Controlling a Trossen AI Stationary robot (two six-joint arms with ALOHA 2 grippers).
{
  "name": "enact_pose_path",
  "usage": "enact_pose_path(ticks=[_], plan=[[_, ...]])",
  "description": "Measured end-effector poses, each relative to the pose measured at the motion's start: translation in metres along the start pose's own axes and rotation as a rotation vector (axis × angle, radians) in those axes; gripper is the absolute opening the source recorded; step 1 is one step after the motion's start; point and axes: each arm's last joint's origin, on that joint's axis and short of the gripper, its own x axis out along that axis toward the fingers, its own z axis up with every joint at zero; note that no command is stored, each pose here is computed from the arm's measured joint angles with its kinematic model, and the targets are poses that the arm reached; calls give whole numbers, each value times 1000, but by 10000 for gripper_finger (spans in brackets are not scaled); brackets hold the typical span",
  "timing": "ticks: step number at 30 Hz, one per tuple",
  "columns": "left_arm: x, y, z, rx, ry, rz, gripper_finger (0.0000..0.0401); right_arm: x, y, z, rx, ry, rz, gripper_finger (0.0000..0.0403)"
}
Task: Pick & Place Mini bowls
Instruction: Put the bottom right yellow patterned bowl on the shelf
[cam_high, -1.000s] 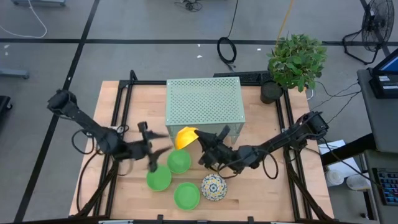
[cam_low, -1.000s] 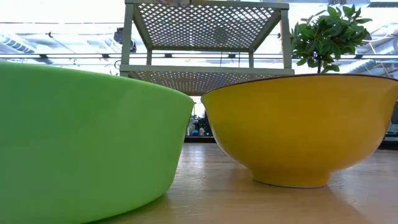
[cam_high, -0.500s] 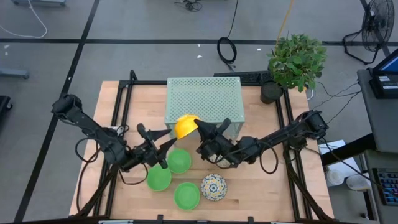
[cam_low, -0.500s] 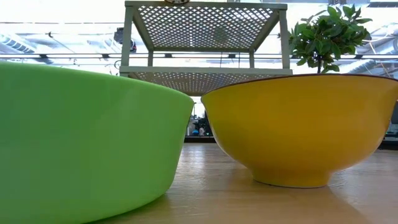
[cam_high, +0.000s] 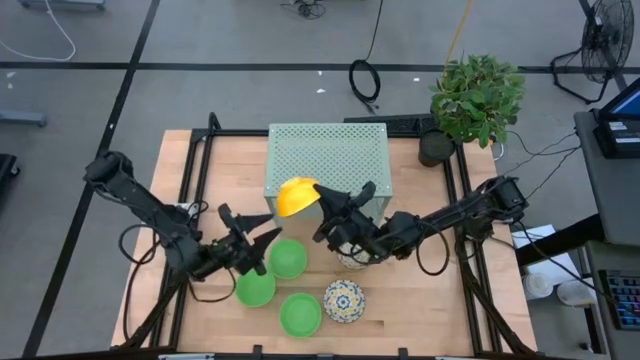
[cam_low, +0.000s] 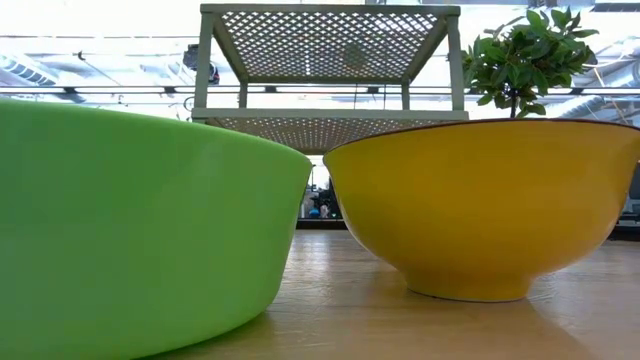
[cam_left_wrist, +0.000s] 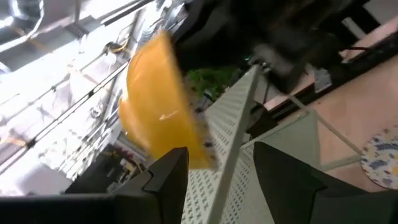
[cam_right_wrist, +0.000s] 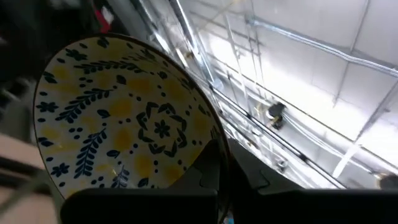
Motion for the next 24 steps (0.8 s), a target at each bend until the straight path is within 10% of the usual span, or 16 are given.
enact_pose_path(ticks=[24], plan=[[34,34,-5,-174,-27,179,186,4,-2,-2,158,-55,8,1]])
